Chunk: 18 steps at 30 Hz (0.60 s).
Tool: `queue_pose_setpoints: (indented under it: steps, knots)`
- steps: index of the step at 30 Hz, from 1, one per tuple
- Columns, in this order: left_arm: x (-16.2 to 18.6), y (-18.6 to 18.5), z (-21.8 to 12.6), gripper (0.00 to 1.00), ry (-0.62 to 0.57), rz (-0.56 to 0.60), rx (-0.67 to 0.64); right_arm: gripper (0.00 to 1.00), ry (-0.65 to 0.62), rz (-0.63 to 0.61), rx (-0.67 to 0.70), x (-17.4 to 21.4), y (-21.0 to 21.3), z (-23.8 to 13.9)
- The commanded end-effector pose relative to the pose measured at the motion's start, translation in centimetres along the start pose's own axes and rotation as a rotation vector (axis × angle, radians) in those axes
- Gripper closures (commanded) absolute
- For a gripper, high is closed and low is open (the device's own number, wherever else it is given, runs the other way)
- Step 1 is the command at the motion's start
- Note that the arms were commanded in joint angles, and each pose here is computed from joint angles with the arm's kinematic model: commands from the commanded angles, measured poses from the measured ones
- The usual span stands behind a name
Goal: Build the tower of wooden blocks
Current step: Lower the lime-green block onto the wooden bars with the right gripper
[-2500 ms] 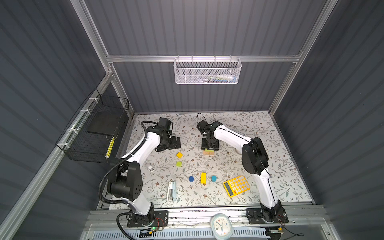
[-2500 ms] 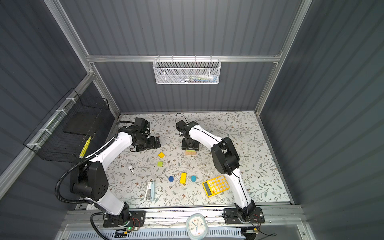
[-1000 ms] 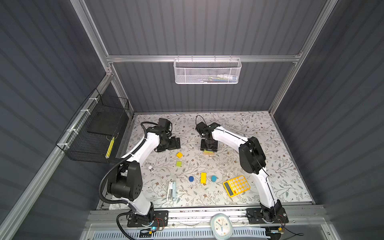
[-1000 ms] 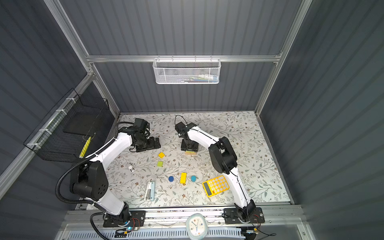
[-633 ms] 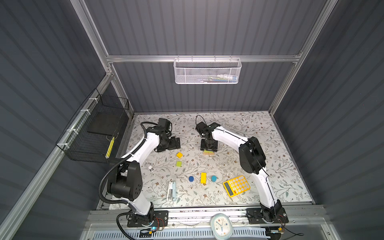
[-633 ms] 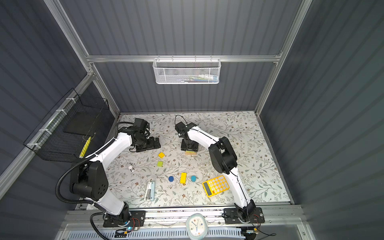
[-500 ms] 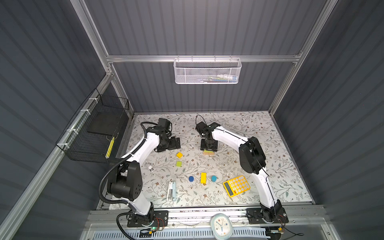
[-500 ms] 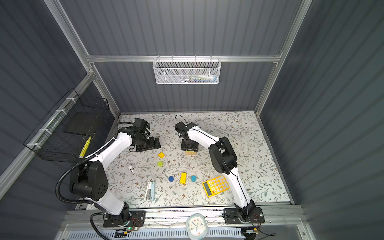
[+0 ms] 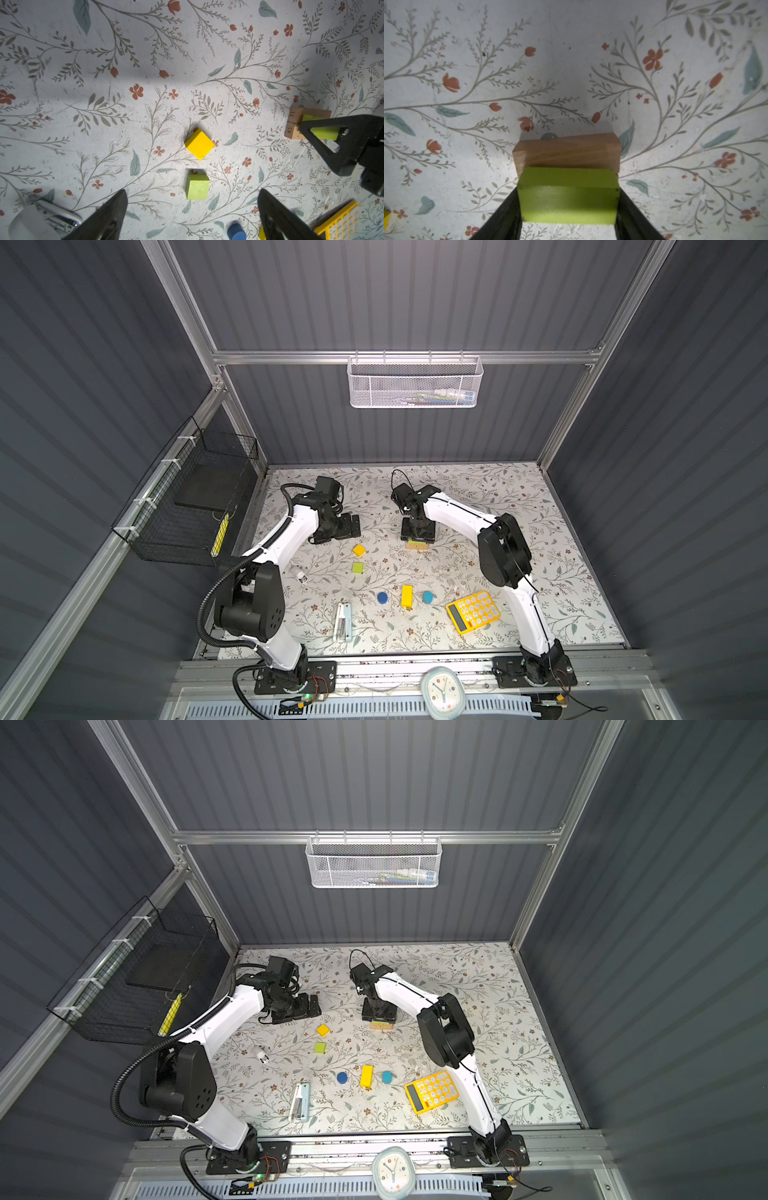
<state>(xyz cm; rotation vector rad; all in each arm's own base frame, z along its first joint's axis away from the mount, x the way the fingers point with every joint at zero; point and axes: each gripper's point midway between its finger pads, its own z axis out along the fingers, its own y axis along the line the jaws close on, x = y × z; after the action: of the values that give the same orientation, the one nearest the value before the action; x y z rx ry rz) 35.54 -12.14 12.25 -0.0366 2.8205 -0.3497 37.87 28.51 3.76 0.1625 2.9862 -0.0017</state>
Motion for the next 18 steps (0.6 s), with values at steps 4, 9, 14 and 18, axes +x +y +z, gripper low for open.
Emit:
queue_pose_setpoints:
  steps: [4, 9, 14, 18]
  knots:
    - [0.51, 0.12, -0.03, 0.02, 0.015, 0.011, 0.014, 0.47, -0.009, 0.005, 0.018, -0.2, 0.11, 0.3]
    - [0.53, 0.15, -0.09, 0.02, 0.014, 0.009, 0.014, 0.43, -0.01, 0.004, 0.018, -0.22, 0.11, 0.33]
    - [0.52, 0.22, -0.04, 0.02, 0.015, 0.007, 0.012, 0.4, -0.008, 0.004, 0.019, -0.17, 0.09, 0.37]
    - [0.48, 0.24, -0.04, 0.02, 0.014, 0.006, 0.012, 0.38, -0.011, 0.004, 0.018, -0.24, 0.12, 0.32]
